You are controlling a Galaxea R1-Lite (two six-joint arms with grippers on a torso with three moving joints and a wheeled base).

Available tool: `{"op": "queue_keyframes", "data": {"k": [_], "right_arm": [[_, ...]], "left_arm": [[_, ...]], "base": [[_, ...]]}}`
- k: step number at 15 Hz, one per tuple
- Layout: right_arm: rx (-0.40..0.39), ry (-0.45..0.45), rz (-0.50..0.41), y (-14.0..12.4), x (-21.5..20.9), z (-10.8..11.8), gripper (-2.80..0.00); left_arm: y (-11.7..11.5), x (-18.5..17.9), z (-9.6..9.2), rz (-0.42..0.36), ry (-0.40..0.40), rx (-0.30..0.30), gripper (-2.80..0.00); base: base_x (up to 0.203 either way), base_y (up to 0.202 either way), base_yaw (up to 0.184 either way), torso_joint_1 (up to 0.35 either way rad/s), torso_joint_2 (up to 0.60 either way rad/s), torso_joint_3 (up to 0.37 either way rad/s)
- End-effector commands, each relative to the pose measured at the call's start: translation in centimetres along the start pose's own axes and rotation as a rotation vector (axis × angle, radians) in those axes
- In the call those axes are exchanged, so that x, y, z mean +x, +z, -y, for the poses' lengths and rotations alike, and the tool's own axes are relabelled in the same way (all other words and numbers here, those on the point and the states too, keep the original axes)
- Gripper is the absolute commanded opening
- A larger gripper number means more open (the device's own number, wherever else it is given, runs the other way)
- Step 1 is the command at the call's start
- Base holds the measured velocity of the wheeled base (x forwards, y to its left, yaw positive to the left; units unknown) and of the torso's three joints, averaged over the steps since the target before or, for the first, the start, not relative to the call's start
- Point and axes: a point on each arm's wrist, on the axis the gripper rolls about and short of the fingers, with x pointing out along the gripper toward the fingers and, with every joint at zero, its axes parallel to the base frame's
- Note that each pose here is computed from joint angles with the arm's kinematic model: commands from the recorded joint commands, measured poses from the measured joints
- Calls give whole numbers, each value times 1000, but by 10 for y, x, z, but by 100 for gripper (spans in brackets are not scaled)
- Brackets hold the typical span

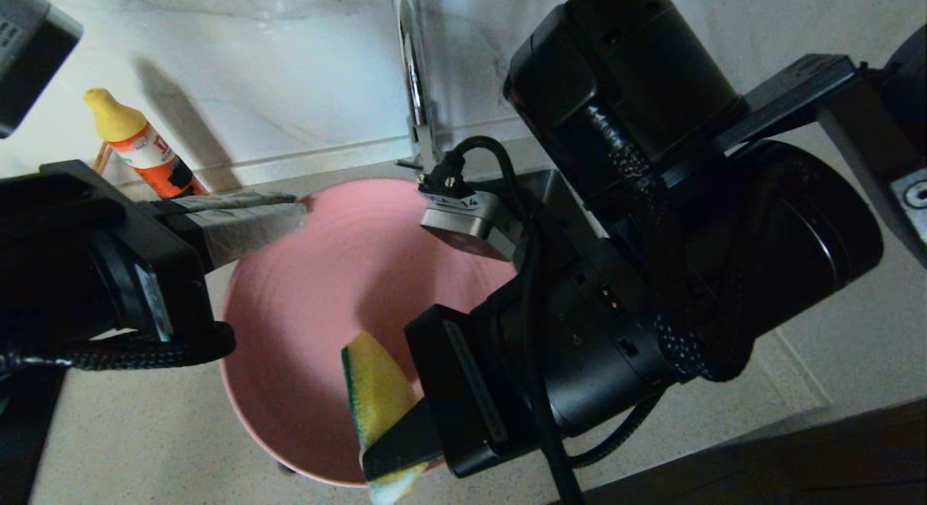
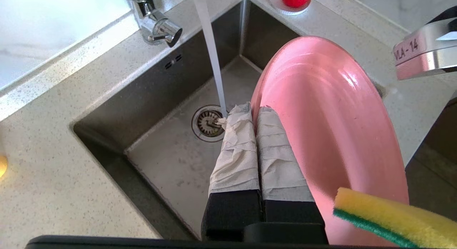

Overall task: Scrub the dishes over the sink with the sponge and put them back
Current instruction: Wipe the plate

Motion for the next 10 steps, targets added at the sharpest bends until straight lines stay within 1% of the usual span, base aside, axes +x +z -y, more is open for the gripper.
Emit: {"op": "queue_keyframes", "data": {"k": [1, 4, 10], "right_arm": [[14, -10, -6, 0, -2, 3, -280], [34, -28, 5, 3, -6, 10, -280], [64, -52, 71, 15, -23, 24, -280]], "left_arm": [[1, -1, 0, 4, 3, 2, -280], [1, -2, -1, 7, 4, 1, -280], [1, -2, -1, 7, 4, 1, -280]], "base": [[0, 0, 0, 0, 0, 0], [0, 0, 0, 0, 0, 0], [0, 0, 0, 0, 0, 0]]}}
